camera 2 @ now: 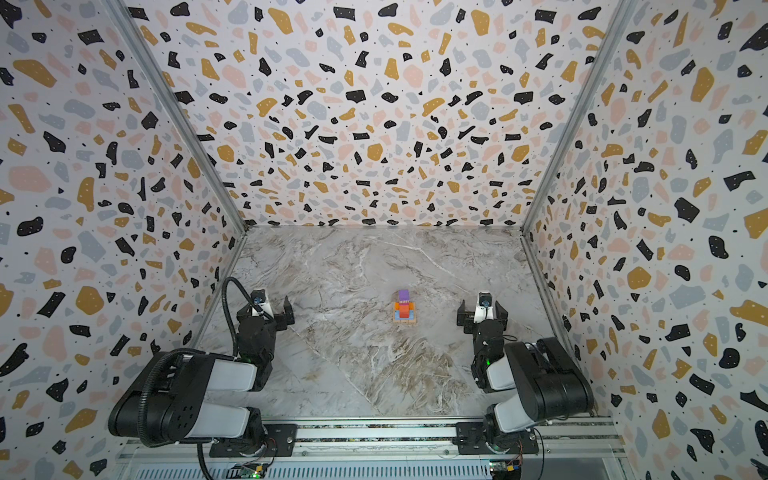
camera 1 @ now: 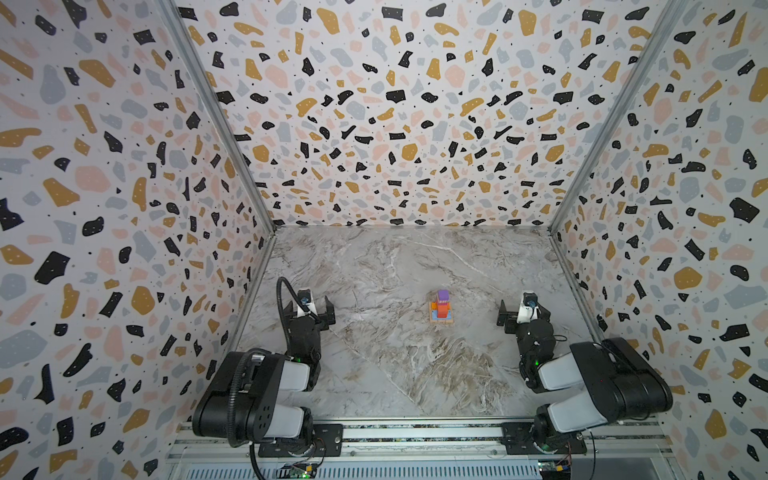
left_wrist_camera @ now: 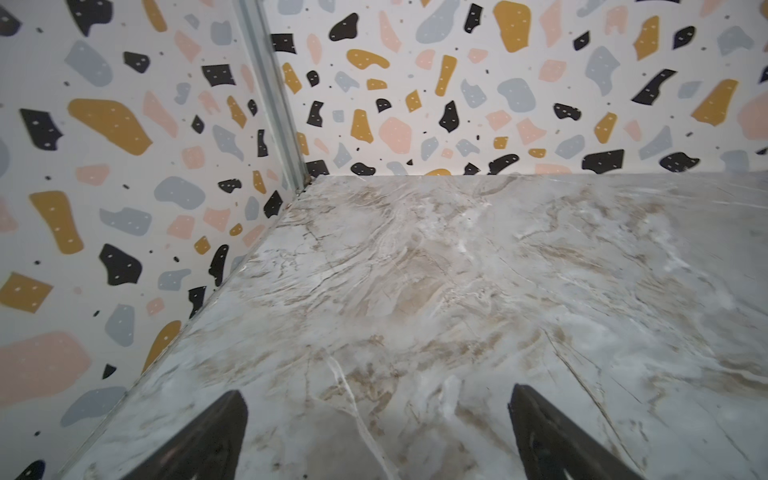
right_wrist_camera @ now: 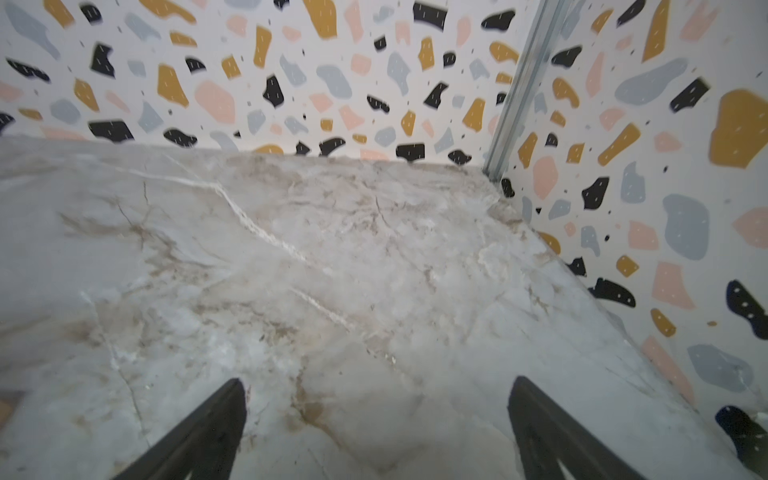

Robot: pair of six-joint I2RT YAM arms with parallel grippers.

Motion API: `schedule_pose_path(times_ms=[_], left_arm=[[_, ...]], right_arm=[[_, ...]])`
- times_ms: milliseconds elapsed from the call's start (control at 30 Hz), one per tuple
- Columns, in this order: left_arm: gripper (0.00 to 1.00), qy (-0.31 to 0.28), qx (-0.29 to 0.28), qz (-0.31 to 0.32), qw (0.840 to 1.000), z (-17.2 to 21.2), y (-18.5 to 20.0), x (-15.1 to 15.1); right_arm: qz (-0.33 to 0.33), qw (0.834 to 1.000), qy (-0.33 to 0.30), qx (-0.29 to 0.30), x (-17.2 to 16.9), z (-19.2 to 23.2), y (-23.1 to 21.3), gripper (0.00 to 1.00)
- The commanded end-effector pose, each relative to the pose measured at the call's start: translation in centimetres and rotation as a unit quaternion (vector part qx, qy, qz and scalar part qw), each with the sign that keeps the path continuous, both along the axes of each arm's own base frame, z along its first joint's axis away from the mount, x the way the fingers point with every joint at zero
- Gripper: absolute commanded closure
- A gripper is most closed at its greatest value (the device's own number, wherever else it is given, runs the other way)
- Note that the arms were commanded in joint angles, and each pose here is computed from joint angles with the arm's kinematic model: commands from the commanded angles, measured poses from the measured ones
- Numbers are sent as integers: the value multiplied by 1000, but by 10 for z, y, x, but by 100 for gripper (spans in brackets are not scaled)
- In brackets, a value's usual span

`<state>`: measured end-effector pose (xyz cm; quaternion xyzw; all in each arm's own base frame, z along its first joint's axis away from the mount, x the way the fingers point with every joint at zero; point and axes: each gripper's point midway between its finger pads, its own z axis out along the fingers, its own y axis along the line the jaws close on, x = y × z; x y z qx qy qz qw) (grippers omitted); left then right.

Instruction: Build the wood block tower

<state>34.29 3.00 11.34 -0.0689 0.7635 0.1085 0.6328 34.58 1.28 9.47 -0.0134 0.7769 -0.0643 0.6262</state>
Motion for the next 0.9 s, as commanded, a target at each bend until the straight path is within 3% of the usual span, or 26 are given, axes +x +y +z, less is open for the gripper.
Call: schedule_pose_path(times_ms=[0, 100, 200, 300, 867], left_arm=[[0, -51, -21, 43, 998, 22, 15, 2], [0, -30, 5, -41, 999, 19, -13, 12], [0, -55, -3, -24, 998, 25, -7, 0], [0, -46, -21, 42, 998, 21, 14, 3], [0, -45, -16, 42, 998, 22, 13, 3]], right_arm=[[28, 999, -32, 18, 21, 28, 4, 1], [27, 999, -30, 23, 23, 28, 2, 1], [26, 999, -33, 21, 22, 28, 1, 1], [26, 999, -34, 21, 22, 29, 1, 1], [26, 999, -33, 22, 22, 28, 1, 1]])
